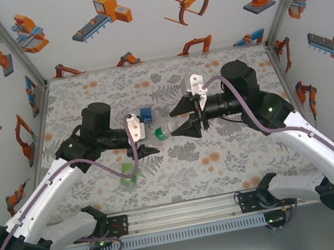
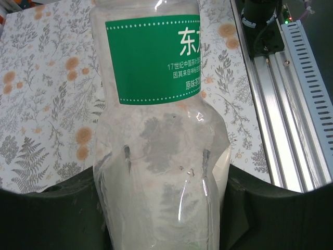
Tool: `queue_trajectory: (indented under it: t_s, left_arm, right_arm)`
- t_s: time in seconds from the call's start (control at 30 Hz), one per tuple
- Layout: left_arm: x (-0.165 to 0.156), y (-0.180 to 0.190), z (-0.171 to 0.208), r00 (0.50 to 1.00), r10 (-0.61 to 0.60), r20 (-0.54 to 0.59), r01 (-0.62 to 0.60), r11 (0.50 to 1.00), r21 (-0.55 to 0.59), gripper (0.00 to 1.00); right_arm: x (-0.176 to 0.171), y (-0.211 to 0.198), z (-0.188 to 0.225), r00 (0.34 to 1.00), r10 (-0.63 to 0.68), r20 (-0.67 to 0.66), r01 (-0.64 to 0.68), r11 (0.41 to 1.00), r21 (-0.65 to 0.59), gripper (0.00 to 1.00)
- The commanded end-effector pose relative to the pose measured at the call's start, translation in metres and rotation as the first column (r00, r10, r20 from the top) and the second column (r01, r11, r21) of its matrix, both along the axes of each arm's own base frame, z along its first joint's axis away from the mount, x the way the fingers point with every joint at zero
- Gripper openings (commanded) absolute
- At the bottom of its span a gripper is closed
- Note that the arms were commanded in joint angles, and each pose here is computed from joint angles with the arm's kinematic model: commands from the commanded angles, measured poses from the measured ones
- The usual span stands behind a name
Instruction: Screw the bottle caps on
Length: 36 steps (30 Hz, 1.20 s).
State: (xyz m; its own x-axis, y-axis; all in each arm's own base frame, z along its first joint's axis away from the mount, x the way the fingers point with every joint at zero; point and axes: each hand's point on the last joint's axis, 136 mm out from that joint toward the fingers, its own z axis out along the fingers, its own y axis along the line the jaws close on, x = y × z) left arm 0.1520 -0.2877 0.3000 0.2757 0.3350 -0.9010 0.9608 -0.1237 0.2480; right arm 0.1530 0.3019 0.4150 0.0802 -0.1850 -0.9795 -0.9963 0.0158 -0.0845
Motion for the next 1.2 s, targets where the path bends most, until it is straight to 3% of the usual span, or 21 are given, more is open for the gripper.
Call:
queue_trajectory:
  t_s: [0.0, 0.17, 0.97, 1.17]
  left_arm:
    - [-0.0075, 0.0, 0.0157, 1.0, -0.024, 0.003, 0.024, 0.999, -0.029, 0.0]
    - [-0.0062, 0.0, 0.0144, 1.0, -0.019, 0.006, 0.02, 0.999, -0.026, 0.0]
    - [-0.0001, -0.0003, 0.0127, 0.999, 0.004, 0.037, -0.003, 1.0, -0.021, 0.0]
    - [0.0025, -0.0024, 0.0121, 0.999, 0.004, 0.036, -0.004, 1.0, -0.021, 0.0]
  right_arm:
    - [-0.0003, 0.0022, 0.0002, 1.0, 0.022, 0.018, -0.022, 1.0, 0.011, 0.52]
    - [-0.0004, 0.0027, -0.0006, 1.0, 0.026, 0.012, -0.026, 1.0, 0.009, 0.46]
    - [-0.0051, 0.0033, -0.0078, 0.998, 0.052, -0.038, -0.053, 0.999, -0.01, 0.49]
    - [-0.0044, 0.0018, -0.0091, 0.998, 0.04, -0.038, -0.04, 0.999, -0.015, 0.45]
